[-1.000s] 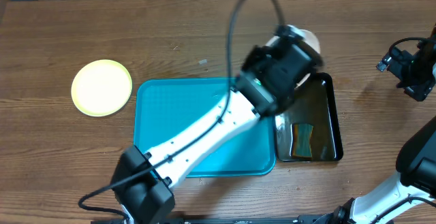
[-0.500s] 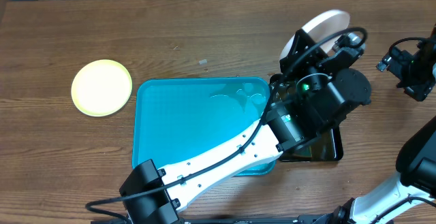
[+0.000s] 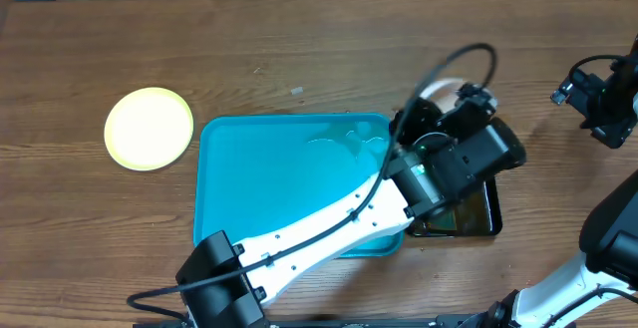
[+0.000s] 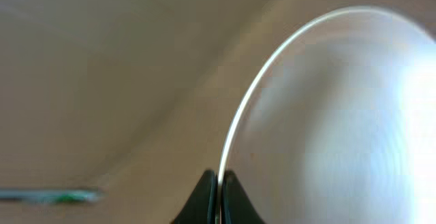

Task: Clean dirty plates on tray and stack at the side
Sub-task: 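Carry the white plate left and stack it on the yellow plate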

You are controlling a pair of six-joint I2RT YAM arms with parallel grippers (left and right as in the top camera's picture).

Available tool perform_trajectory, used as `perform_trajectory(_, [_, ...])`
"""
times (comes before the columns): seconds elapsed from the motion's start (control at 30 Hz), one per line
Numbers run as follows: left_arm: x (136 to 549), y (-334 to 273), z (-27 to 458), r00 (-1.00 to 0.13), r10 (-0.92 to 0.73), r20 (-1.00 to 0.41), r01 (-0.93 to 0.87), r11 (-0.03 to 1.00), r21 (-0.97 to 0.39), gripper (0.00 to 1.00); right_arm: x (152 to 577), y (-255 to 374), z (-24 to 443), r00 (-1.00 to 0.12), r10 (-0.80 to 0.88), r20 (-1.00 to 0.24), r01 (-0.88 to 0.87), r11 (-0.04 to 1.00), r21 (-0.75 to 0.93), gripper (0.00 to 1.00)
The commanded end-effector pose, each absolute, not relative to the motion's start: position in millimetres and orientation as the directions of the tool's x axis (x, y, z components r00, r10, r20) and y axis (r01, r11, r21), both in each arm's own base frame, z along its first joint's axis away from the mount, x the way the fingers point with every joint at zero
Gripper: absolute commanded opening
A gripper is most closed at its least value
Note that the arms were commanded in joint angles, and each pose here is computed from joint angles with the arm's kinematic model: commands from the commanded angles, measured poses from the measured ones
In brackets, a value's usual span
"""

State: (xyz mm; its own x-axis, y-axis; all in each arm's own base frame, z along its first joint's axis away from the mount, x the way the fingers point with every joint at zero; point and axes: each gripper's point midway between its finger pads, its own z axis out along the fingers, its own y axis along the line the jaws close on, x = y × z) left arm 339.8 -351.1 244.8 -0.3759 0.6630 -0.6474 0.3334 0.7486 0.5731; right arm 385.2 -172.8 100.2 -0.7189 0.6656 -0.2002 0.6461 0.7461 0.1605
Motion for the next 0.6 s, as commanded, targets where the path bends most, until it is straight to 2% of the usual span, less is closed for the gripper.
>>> perform_trajectory(0.0, [339.8, -361.2, 210.4, -0.6, 0.348, -0.72, 0.34, 0.926, 0.165, 0.04, 390.7, -174.9, 108.0, -0.711, 0.667, -0.224, 0.644, 0.745, 0.176, 1.0])
perform_trajectory(0.13, [358.8, -348.6, 202.9, -0.701, 0.239, -0.672, 0.333, 0.943, -0.013, 0.04, 390.6, -174.9, 107.9, -0.711, 0.667, -0.223, 0.644, 0.745, 0.175, 1.0])
perform_trajectory(0.23, [376.7, -329.5, 195.0, -0.803, 0.139, -0.58, 0.307, 0.93, -0.201, 0.04, 390.6, -174.9, 107.9, -0.711, 0.667, -0.223, 0.644, 0.745, 0.175, 1.0])
perform_trajectory(0.4, [415.2, -253.4, 188.8, -0.923, -0.106, -0.369, 0.081, 0.886, -0.457, 0.04, 390.6, -174.9, 107.9, -0.711, 0.667, -0.223, 0.644, 0.745, 0.175, 1.0])
perform_trajectory(0.57, [441.5, -147.6, 184.9, -0.921, -0.32, -0.222, -0.156, 0.826, -0.542, 0.04, 390.6, -174.9, 107.9, -0.711, 0.667, -0.223, 0.644, 0.745, 0.175, 1.0])
